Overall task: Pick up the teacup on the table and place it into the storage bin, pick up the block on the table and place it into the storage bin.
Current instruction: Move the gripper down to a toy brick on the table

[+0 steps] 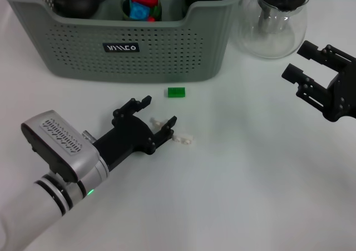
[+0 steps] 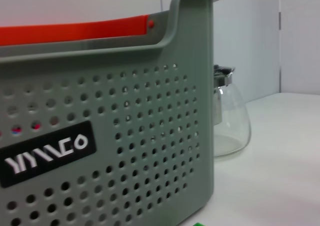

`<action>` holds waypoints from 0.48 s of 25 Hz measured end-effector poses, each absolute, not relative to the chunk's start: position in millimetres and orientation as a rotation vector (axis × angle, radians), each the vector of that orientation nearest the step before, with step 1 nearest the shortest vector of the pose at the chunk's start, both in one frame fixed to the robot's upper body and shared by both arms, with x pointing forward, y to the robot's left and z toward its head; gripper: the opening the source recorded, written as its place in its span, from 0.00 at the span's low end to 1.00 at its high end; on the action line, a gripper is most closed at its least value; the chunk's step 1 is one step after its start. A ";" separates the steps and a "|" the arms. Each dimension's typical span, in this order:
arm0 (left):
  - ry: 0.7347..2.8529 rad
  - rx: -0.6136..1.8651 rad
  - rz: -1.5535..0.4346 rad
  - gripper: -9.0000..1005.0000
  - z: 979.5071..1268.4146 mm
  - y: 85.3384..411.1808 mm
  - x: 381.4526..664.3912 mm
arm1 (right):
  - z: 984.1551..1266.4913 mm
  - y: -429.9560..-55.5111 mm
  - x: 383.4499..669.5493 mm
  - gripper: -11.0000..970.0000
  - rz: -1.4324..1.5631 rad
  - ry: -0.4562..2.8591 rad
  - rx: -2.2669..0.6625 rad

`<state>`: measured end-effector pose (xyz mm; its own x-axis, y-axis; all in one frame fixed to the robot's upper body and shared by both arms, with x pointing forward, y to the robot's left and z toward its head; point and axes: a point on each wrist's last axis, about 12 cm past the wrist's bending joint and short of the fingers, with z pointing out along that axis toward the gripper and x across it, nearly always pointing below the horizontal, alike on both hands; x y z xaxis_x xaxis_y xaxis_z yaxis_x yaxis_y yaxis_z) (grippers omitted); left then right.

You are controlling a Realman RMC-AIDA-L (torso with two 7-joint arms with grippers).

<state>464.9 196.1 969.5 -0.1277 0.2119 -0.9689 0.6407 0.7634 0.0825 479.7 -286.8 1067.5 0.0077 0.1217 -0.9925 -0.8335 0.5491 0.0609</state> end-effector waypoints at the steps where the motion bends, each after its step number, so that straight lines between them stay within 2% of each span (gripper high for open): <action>1: 1.696 0.677 -0.417 0.72 969.3 196.9 464.8 | 1067.5 -286.8 479.6 0.59 0.844 1.364 -0.676; 12: 1.684 0.656 -0.409 0.72 969.9 201.5 461.8 | 1067.3 -287.7 478.0 0.59 0.847 1.364 -0.675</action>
